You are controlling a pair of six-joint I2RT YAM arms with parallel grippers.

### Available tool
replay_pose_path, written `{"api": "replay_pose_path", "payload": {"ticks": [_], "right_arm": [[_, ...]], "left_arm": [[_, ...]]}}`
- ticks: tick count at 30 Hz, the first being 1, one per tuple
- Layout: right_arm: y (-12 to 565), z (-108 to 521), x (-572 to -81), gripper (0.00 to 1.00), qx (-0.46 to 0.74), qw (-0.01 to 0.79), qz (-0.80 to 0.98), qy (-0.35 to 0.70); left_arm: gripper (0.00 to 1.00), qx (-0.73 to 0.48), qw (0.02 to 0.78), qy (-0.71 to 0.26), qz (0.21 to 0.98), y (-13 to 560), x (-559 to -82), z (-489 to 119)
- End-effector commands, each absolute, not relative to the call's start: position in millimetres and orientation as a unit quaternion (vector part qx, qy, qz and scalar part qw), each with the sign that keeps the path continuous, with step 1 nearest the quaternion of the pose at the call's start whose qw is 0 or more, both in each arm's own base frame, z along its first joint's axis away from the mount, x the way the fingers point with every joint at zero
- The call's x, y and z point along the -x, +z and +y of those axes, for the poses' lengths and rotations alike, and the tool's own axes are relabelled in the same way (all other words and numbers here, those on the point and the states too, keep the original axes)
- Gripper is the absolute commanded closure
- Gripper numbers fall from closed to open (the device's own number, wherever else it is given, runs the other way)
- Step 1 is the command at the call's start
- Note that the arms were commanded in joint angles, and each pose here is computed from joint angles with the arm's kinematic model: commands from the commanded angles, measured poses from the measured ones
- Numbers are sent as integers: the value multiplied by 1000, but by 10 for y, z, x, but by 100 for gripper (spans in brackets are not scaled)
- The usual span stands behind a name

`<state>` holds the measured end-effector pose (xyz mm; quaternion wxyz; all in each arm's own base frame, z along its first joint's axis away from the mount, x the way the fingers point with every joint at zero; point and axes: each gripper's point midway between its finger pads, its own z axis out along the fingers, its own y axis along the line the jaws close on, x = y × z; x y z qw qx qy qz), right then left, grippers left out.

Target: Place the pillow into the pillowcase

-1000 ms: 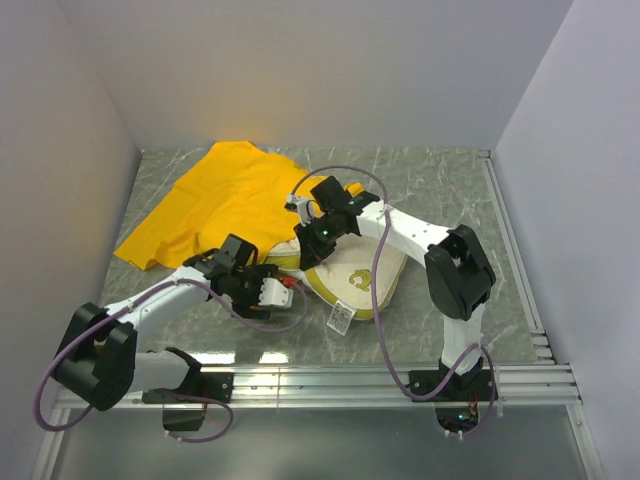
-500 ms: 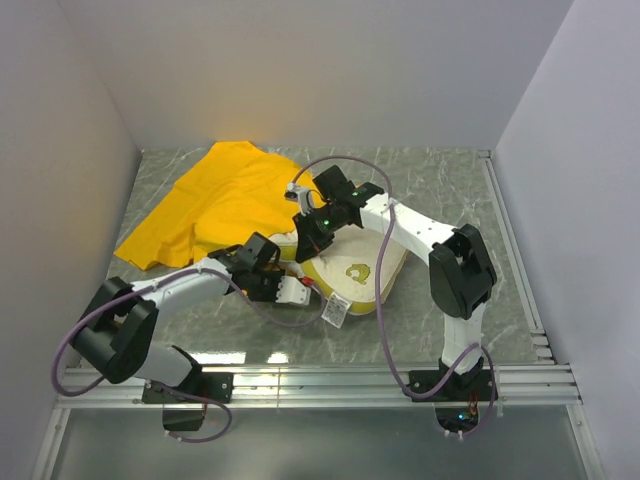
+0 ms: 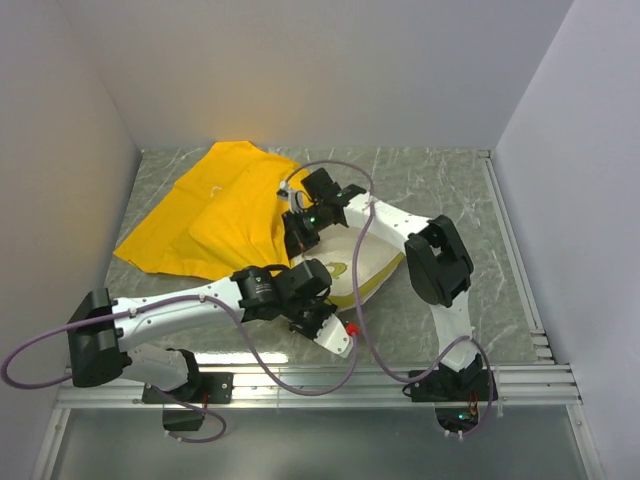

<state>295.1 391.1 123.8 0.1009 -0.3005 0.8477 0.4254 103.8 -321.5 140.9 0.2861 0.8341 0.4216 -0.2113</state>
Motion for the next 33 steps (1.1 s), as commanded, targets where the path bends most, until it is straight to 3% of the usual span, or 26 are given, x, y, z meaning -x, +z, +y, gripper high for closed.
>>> {"api": "replay_pose_path", "payload": {"ticks": [1, 4, 9, 10, 12, 13, 14, 16, 19, 23, 29, 33], "right_arm": [[676, 3911, -3072, 100, 274, 107, 865, 407], [386, 3814, -2904, 100, 259, 81, 872, 407], [564, 3855, -2603, 100, 277, 58, 845, 453], [595, 3872, -2478, 91, 286, 50, 841, 457], [847, 3903, -2330, 76, 304, 60, 824, 475], [852, 3883, -2163, 63, 311, 50, 821, 476], [1067, 3871, -2112, 38, 320, 67, 811, 485], [1191, 3770, -2056, 25, 331, 79, 809, 479], [1594, 3368, -2433, 23, 328, 167, 819, 441], [1828, 2732, -2878, 23, 276, 221, 846, 398], [1585, 1679, -3502, 22, 152, 277, 909, 270], [1241, 1275, -3581, 21, 95, 251, 939, 215]], "left_arm": [[99, -832, 253, -292, 398, 1486, -606, -3299], [98, -824, 258, -298, 407, 1490, -564, -3225], [56, -787, 303, -331, 423, 1893, -445, -3069], [47, -778, 317, -336, 426, 2001, -437, -3055], [39, -747, 342, -354, 448, 2255, -443, -2981], [35, -730, 354, -364, 458, 2388, -469, -2976], [31, -712, 363, -371, 472, 2485, -512, -2966], [29, -651, 385, -392, 525, 2773, -763, -2921], [29, -546, 407, -415, 604, 3105, -1389, -2775], [29, -436, 446, -400, 672, 3305, -2196, -2568], [28, -333, 493, -286, 751, 3090, -3424, -2547], [28, -308, 512, -219, 771, 2904, -4237, -2785]]}}
